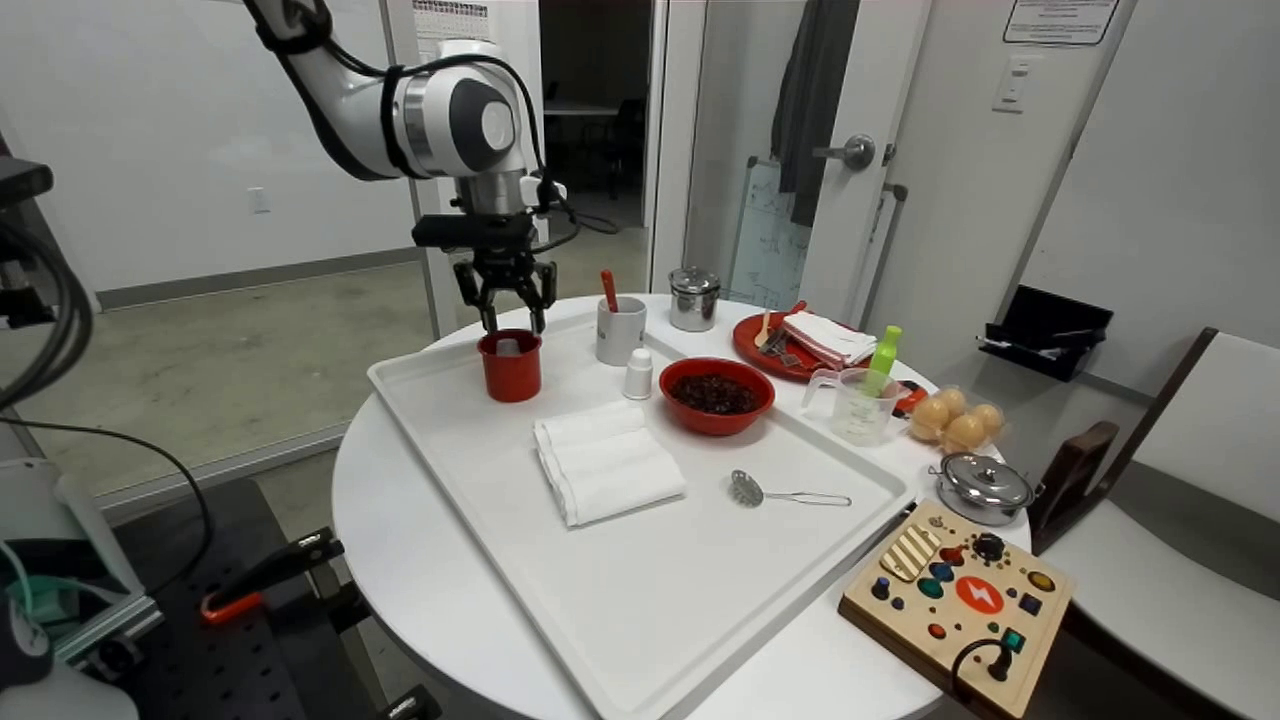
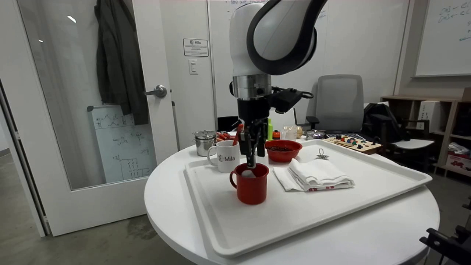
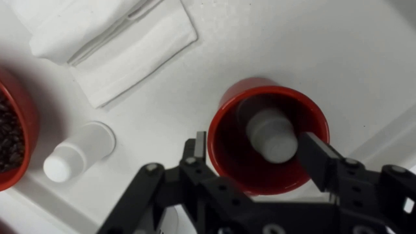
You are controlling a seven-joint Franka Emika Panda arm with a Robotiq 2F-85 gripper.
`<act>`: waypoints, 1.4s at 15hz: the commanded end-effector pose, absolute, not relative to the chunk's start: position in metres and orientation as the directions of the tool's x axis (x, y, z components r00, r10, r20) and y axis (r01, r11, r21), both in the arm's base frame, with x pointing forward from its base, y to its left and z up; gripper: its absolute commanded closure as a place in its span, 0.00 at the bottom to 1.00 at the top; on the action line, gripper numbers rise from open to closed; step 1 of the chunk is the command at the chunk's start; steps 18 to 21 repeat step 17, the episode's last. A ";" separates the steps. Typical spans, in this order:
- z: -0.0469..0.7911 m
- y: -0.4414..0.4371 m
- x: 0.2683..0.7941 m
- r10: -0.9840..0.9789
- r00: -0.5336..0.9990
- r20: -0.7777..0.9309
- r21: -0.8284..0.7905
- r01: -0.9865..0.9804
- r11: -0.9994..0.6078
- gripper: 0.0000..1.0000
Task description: Put the salt cellar in the red cup
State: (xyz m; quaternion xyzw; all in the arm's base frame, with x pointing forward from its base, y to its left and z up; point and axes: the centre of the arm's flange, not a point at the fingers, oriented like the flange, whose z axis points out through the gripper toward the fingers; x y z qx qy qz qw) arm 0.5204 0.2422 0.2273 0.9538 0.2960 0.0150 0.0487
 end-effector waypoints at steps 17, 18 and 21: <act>0.347 0.116 0.526 0.185 0.977 0.105 0.037 0.182 -0.983 0.00; 0.347 0.116 0.526 0.185 0.977 0.105 0.037 0.182 -0.983 0.00; 0.347 0.116 0.526 0.185 0.977 0.105 0.037 0.182 -0.983 0.00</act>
